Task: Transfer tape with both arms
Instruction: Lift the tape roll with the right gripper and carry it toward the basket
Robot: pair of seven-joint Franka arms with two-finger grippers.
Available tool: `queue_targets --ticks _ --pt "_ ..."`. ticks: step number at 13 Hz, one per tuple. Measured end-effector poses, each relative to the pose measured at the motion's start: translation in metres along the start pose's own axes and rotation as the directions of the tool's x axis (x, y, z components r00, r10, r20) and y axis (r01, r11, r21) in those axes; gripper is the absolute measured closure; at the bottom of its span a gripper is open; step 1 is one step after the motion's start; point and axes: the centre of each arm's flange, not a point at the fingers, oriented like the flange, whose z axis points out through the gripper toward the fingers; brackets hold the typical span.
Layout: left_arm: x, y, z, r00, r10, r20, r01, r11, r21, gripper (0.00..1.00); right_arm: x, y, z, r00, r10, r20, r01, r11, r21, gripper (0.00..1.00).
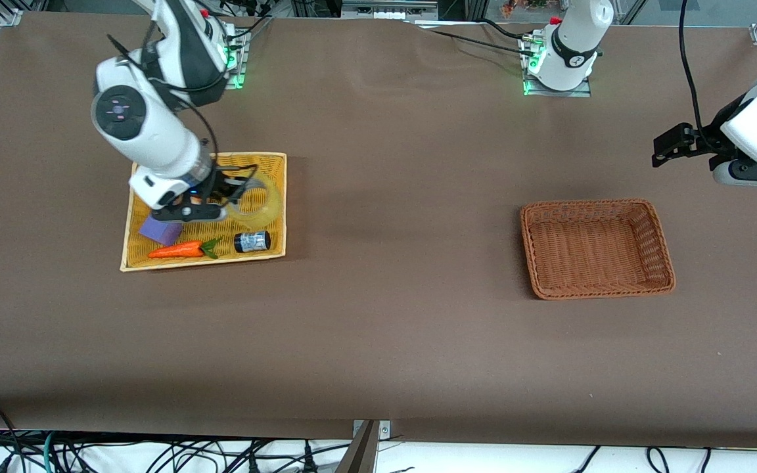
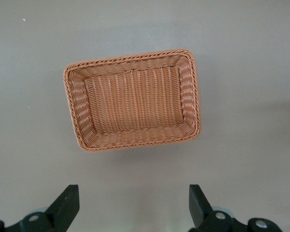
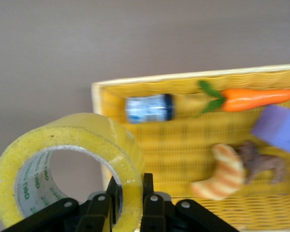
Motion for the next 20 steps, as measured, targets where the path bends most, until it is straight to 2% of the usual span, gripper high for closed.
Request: queue_targets --ticks 4,5,7,10,16,17,20 --pt "0.000 -0.001 0.000 1.000 -0.001 0.000 0.001 1.000 0.000 0.00 -0.006 -0.134 0.051 0.982 0.182 0.050 -0.183 0.983 0.029 0.79" --pt "0.000 -0.001 0.000 1.000 -0.001 0.000 0.001 1.000 0.000 0.00 -0.007 -0.164 0.064 0.976 0.213 0.051 -0.215 0.976 0.036 0.79" --pt "0.000 -0.001 0.000 1.000 -0.002 0.000 0.002 1.000 0.000 0.00 -0.011 -0.219 0.089 0.964 0.266 0.022 -0.266 0.963 0.040 0.79" --pt "0.000 -0.004 0.000 1.000 -0.007 0.002 0.007 1.000 -0.001 0.00 -0.017 -0.265 0.130 0.949 0.313 -0.037 -0.311 0.948 0.065 0.79" --pt "0.000 -0.012 0.001 1.000 -0.009 0.005 0.009 1.000 -0.002 0.00 -0.054 -0.309 0.180 0.947 0.318 -0.047 -0.314 0.947 0.075 0.79" --pt "0.000 -0.012 0.001 1.000 -0.008 0.005 0.008 1.000 -0.002 0.00 -0.052 -0.307 0.184 0.945 0.322 -0.054 -0.317 0.945 0.076 0.72" --pt "0.000 -0.012 0.001 1.000 -0.007 0.006 0.007 1.000 -0.002 0.00 -0.039 -0.300 0.183 0.938 0.338 -0.074 -0.332 0.940 0.080 0.41"
